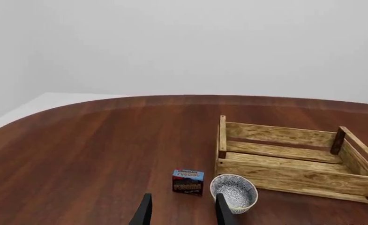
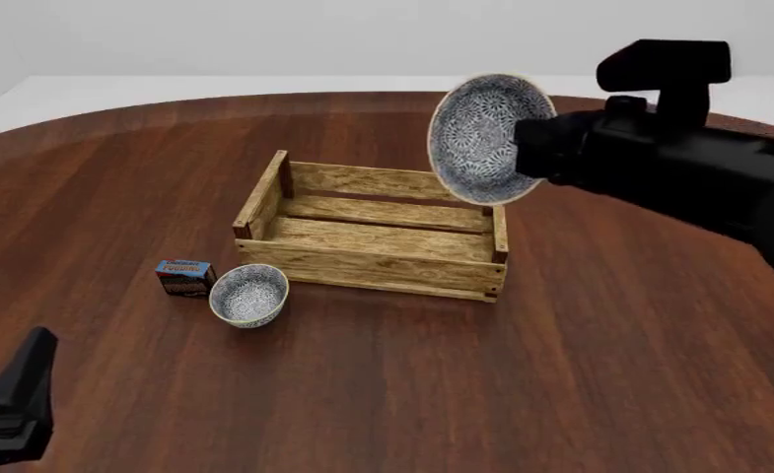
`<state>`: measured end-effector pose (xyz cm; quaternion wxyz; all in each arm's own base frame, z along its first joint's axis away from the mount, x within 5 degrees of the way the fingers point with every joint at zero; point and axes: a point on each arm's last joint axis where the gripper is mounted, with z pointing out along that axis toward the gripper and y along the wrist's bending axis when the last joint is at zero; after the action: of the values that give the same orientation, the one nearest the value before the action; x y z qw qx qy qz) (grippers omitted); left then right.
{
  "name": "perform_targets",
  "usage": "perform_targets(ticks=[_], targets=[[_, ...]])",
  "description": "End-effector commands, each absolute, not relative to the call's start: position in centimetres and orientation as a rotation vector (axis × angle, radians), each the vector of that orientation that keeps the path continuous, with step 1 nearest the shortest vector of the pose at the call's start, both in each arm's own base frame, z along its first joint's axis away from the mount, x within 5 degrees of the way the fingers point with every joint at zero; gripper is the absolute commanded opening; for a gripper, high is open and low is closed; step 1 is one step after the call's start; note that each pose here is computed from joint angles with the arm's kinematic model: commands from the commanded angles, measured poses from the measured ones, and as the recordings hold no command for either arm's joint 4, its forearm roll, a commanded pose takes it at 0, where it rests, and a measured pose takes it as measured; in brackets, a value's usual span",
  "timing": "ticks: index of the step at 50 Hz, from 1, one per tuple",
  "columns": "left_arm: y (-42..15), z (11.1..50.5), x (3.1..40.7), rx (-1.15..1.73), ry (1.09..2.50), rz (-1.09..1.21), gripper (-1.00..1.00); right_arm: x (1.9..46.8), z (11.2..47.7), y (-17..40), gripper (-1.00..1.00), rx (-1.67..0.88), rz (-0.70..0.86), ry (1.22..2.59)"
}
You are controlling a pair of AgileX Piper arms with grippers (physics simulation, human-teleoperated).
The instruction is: Stack the right bowl on the left bowl and place them in the tray.
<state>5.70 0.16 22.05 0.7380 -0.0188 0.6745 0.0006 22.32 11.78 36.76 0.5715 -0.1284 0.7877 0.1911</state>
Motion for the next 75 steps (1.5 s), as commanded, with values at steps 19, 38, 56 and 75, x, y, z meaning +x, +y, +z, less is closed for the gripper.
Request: perform_targets(ticks=[19,38,56,75], targets=[[-0.9,22.9,8.5,0.094,1.521,-0.066,1.00,20.9,35.6,13.1,-1.00,-0.304,0.562,1.767],[-3.3,27.5,11.1,0.257,1.461,-0.184,1.00,22.4,35.1,13.5,-1.00,-0.307,0.535,1.768],[-6.7,30.2,13.8,0.427,1.423,-0.263,1.00,23.0,34.6,13.7,-1.00,-0.307,0.526,1.782],[-9.8,31.5,14.9,0.523,1.402,-0.364,1.00,23.2,34.2,14.0,-1.00,-0.318,0.525,1.794]])
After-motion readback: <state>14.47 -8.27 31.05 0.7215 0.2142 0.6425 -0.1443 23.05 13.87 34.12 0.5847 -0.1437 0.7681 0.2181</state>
